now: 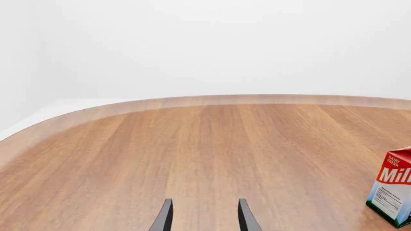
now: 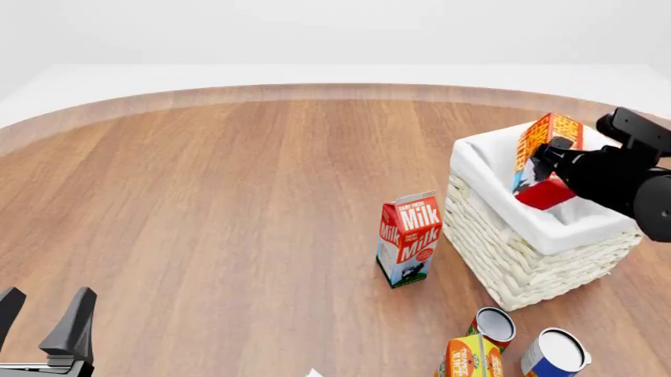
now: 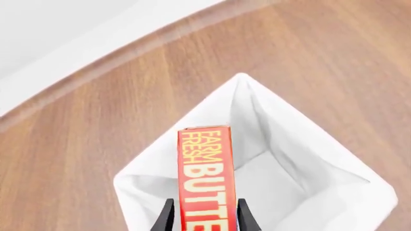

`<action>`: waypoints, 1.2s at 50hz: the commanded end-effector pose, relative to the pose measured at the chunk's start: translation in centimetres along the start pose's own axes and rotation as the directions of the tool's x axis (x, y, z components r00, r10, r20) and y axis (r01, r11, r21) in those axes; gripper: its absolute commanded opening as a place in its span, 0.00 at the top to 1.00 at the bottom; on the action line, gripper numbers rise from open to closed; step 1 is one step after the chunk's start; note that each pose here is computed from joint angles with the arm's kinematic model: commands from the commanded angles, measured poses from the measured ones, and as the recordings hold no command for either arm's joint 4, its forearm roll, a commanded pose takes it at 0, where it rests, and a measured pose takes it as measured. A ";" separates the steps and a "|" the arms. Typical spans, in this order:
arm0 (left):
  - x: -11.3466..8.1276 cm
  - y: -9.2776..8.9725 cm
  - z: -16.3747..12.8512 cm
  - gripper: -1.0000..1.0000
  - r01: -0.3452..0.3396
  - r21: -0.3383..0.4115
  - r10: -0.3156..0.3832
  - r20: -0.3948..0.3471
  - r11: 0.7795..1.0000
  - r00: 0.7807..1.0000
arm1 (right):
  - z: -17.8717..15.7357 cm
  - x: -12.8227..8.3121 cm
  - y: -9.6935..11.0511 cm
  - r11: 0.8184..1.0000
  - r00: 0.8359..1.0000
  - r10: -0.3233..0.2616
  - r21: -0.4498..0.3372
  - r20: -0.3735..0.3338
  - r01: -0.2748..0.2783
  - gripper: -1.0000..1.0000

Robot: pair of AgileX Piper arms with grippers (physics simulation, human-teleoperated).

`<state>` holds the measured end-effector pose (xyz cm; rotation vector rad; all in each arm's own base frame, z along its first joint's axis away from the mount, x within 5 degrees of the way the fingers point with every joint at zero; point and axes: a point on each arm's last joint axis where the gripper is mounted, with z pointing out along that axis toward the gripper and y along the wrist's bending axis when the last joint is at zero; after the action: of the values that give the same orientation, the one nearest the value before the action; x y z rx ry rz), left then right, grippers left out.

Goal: Pick up the cream cheese box and the butter, and put them in the basket.

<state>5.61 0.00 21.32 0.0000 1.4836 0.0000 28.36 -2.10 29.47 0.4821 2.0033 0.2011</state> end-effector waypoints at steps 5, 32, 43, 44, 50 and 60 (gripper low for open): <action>0.0 0.0 0.0 0.00 0.000 0.000 0.000 0.000 1.000 1.000 | -0.3 -0.5 0.6 1.000 1.000 -0.005 -0.022 0.023 0.006 0.00; 0.0 0.0 0.0 0.00 0.000 0.000 0.000 0.000 1.000 1.000 | -1.9 -1.2 1.6 0.998 0.999 -0.029 -0.046 0.025 0.030 0.00; 0.0 0.0 0.0 0.00 0.000 0.000 0.000 0.000 1.000 1.000 | -3.9 -2.0 2.7 0.995 0.997 -0.061 -0.078 0.041 0.064 0.00; 0.0 0.0 0.0 0.00 0.000 0.000 0.000 0.000 1.000 1.000 | -4.0 -2.0 2.8 0.994 0.997 -0.064 -0.082 0.041 0.068 0.00; 0.0 0.0 0.0 0.00 0.000 0.000 0.000 0.000 1.000 1.000 | -5.3 -2.4 3.6 0.990 0.995 -0.083 -0.106 0.047 0.088 0.00; 0.0 0.0 0.0 0.00 0.000 0.000 0.000 0.000 1.000 1.000 | -8.2 -3.3 4.9 0.981 0.992 -0.117 -0.149 0.056 0.124 0.00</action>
<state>5.61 0.00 21.32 0.0000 1.4836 0.0000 25.24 0.73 35.57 0.3175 1.9556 0.2472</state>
